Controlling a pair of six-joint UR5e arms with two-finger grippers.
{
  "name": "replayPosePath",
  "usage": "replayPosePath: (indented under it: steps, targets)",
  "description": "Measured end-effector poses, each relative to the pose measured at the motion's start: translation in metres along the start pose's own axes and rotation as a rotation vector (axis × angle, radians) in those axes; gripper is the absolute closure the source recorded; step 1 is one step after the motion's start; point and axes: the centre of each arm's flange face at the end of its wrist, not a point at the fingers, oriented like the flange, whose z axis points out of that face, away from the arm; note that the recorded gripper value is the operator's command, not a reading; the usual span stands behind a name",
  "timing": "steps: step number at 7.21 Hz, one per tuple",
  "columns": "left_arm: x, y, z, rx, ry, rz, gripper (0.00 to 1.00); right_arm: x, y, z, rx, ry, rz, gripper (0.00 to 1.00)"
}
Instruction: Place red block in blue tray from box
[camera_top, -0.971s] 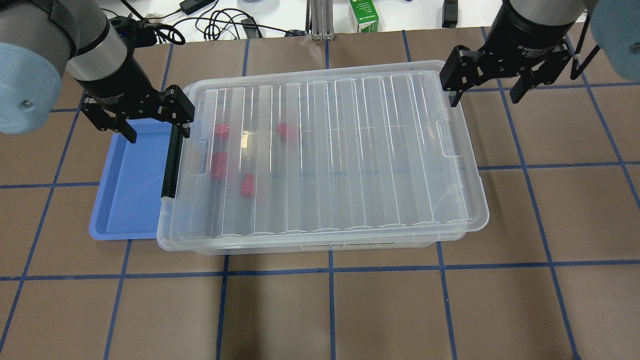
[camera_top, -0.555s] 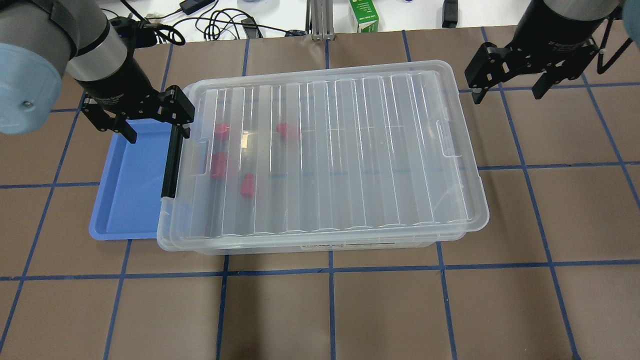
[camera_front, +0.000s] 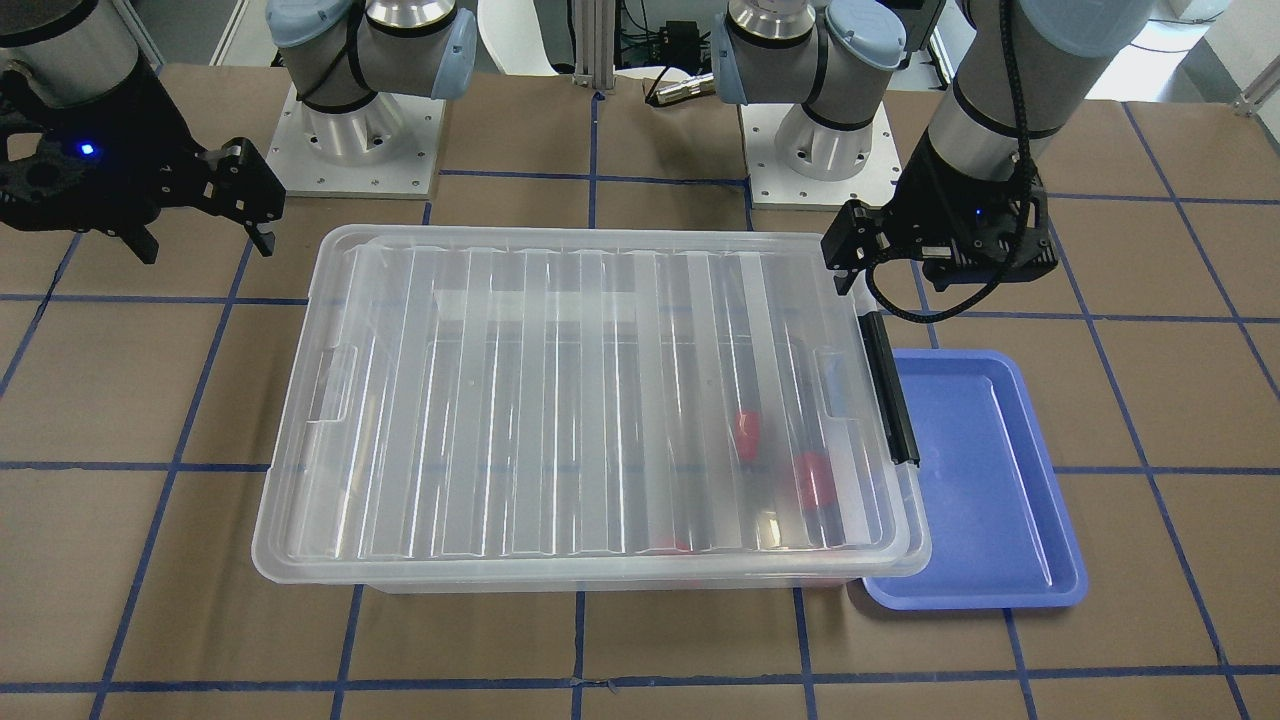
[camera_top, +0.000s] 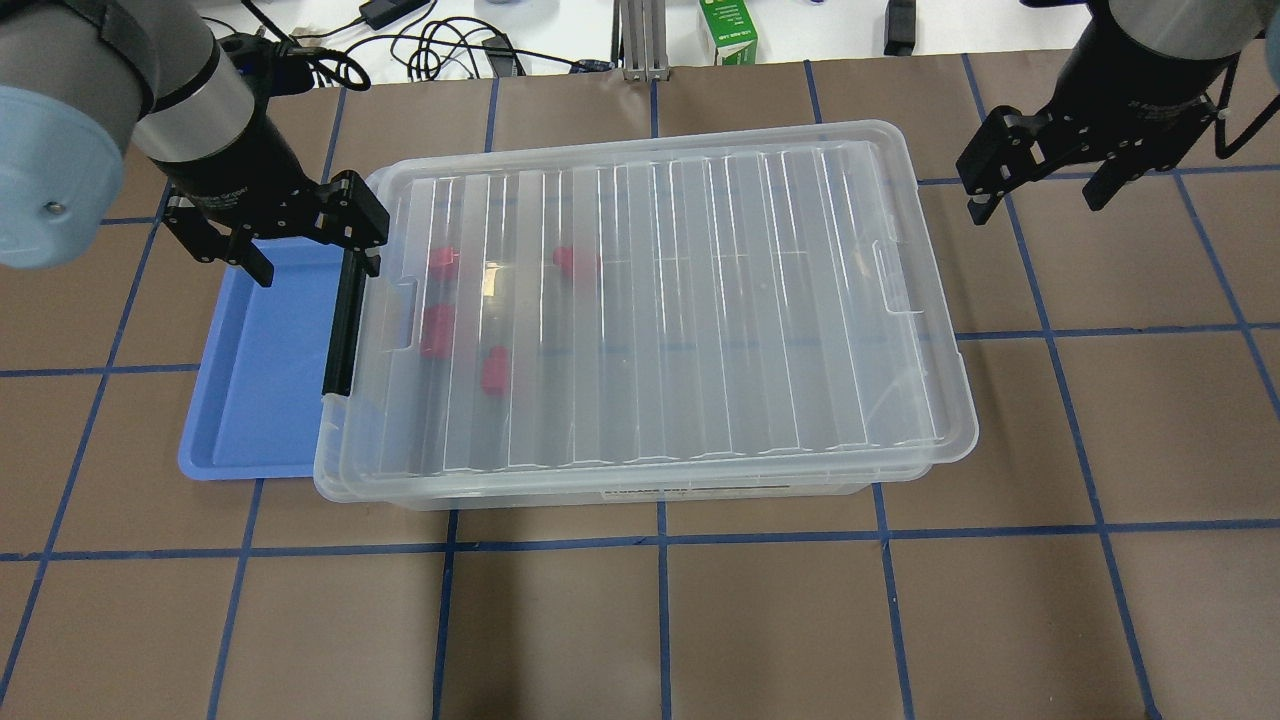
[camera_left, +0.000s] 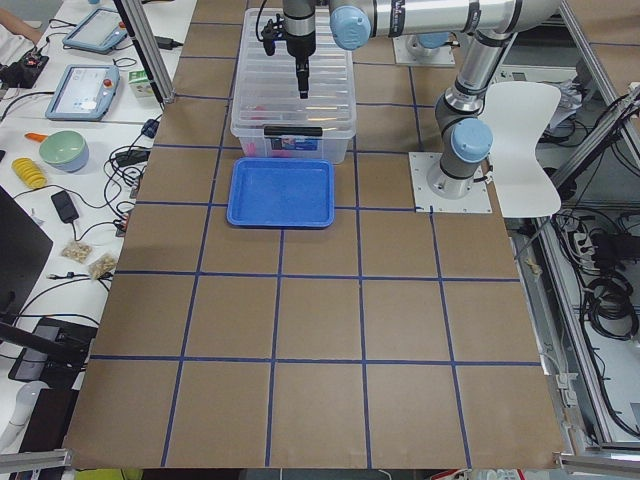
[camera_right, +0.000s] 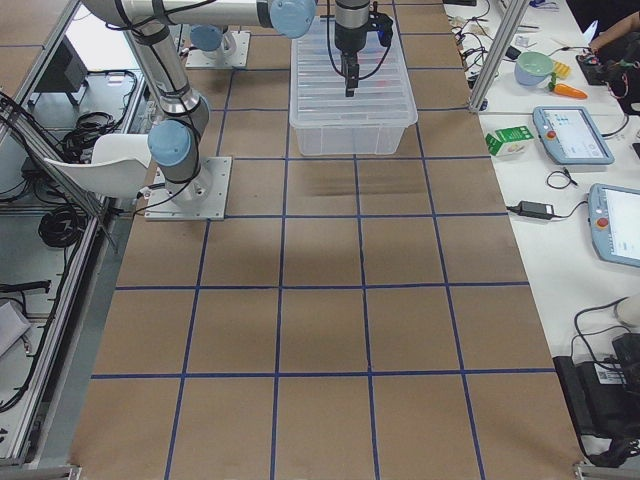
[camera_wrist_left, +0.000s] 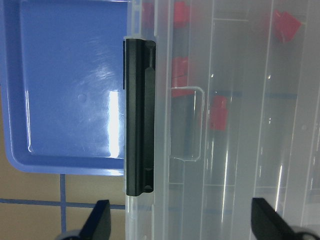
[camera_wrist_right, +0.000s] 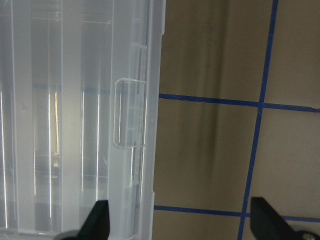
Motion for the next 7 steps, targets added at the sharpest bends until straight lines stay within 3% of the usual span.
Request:
replayPosePath:
  steps: [4,7]
  targets:
    - [0.000,0.000,0.000,0.001,0.000,0.000,0.00,0.012,-0.003,0.093,0.052,0.006,0.017,0.00]
    - [0.000,-0.001,0.001,0.001,0.001,0.000,0.00,0.013,-0.015,0.122,0.054,0.001,0.010,0.00]
